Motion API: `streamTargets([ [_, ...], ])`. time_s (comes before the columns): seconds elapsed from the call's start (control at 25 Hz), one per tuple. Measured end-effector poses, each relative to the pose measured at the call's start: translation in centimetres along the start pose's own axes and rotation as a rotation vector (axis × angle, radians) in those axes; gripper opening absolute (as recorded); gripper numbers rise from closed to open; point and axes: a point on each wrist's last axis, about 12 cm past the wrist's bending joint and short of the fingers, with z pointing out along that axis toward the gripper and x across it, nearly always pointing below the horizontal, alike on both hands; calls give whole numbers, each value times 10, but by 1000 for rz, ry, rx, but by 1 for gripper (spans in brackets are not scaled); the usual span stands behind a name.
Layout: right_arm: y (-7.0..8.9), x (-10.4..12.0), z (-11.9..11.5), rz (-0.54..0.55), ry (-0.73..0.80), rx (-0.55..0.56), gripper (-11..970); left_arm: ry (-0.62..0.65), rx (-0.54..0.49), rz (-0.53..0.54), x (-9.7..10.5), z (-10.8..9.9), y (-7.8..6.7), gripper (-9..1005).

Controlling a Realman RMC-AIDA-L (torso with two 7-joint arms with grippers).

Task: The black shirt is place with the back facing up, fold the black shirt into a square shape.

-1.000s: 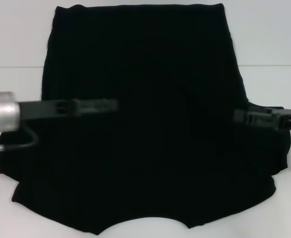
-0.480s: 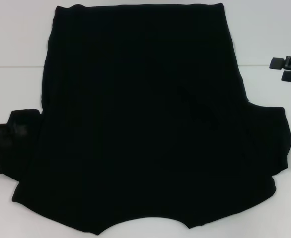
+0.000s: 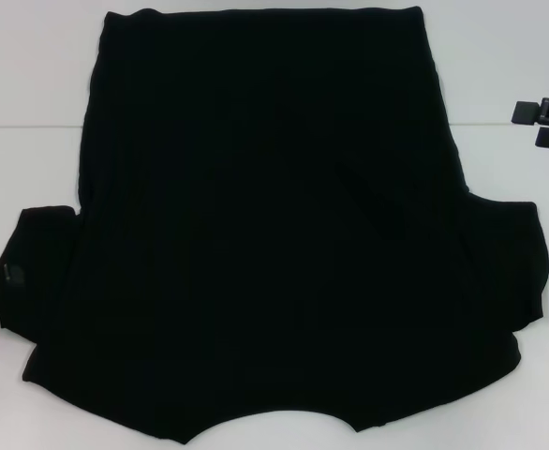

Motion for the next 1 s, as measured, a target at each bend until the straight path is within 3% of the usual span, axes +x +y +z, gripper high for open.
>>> streamTargets([
  [0.36,-2,1,0,7,-5,9,940,8,-59,-6,5,1,9,511],
  [0.64,-2,1,0,8,-5,9,940,41,-53,-1,12,16,5,508],
  [1.0,-2,1,-2,10,-11,3,940,56,-49,-9,11,23,-1,404],
])
